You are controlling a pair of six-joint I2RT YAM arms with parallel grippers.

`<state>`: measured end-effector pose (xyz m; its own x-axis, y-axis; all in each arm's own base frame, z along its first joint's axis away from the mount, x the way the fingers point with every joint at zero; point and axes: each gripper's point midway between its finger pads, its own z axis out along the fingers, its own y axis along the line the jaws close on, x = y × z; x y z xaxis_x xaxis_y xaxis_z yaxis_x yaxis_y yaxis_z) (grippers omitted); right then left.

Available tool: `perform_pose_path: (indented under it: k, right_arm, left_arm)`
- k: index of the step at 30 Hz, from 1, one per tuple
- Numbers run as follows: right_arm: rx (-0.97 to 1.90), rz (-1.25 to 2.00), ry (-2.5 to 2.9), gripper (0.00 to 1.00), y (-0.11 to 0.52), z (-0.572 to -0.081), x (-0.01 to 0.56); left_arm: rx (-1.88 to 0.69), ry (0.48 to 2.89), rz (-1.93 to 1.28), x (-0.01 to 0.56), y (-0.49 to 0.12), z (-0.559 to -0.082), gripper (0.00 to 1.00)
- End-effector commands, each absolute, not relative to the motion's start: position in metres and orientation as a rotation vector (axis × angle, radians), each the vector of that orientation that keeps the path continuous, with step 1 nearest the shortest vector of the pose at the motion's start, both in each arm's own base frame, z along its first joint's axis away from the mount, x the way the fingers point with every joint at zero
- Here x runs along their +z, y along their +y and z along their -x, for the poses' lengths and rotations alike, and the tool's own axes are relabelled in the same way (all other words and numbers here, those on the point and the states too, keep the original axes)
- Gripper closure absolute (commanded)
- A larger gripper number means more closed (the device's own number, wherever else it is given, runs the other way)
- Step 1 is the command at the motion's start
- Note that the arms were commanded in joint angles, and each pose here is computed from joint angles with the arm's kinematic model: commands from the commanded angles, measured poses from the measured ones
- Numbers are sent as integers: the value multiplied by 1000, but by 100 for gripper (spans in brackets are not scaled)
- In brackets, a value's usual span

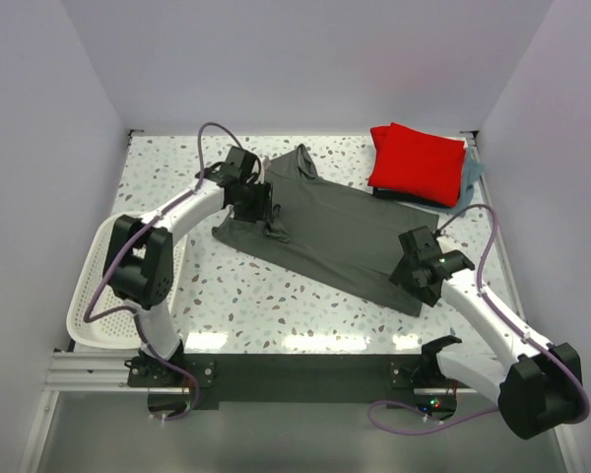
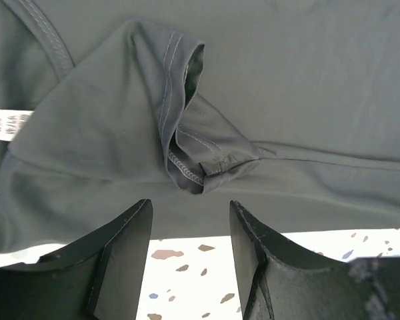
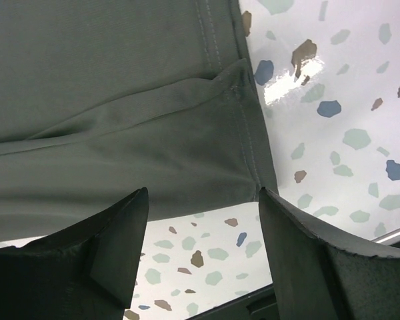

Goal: Fold and stack the t-shirts
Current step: Fold the tshirt

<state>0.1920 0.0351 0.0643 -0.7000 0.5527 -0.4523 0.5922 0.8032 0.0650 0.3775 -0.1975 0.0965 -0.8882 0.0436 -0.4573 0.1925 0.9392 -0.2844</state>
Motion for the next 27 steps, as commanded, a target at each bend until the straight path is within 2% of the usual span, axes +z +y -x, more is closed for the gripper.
perform_pose_path:
  k: [1, 8, 27]
  right_arm:
    - [-54, -818, 2495, 29, 47, -208, 77]
    - [-54, -790, 2505, 29, 54, -204, 74]
    - [-71, -759, 2527, 29, 59, -207, 69]
  left_arm:
    - [-466, 2654, -174, 84, -207, -381, 46]
    - [-330, 2707, -183, 57, -193, -385, 45]
    - [-604, 2709, -139, 48, -233, -393, 50]
